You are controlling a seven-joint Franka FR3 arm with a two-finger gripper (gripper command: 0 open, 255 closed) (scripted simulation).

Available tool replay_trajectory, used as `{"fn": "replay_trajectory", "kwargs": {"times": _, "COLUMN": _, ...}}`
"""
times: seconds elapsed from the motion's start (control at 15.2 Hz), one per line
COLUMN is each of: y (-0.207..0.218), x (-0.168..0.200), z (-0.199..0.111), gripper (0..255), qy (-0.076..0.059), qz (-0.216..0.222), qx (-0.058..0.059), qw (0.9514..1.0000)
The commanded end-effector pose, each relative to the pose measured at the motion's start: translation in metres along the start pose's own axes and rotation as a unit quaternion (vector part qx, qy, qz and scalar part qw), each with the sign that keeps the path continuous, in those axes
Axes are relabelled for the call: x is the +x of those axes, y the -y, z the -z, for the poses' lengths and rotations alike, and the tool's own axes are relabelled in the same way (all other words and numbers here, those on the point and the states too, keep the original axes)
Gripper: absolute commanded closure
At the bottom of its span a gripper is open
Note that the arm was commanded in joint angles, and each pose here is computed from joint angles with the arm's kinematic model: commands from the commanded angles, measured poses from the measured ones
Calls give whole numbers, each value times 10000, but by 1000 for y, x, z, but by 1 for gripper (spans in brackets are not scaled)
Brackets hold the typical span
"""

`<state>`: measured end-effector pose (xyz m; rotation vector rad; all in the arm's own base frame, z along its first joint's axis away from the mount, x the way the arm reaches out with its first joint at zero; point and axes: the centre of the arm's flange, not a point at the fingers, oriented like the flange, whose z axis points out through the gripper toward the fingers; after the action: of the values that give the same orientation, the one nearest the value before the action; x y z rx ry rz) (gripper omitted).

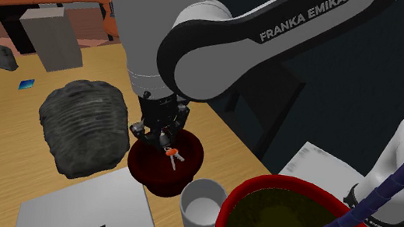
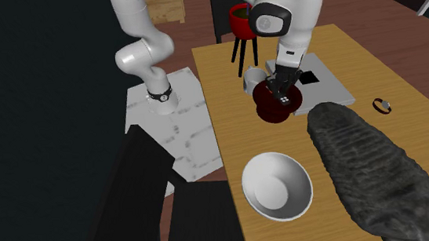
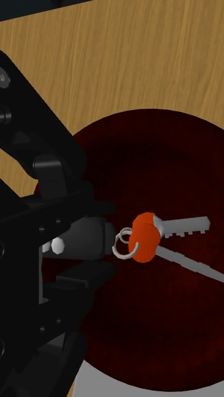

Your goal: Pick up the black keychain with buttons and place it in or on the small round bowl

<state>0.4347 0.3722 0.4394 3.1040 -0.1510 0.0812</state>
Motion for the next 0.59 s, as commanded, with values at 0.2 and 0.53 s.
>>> {"fn": "replay_trajectory", "kwargs": {"times": 0.2, "y": 0, "x": 0, "z": 0, "gripper": 0, "qy": 0, "qz": 0, "qx": 0, "qw": 10000}}
{"fn": "replay_trajectory", "kwargs": {"times": 0.53, "y": 0, "x": 0, "z": 26, "gripper": 0, "qy": 0, "qz": 0, "qx": 0, "qw": 10000}}
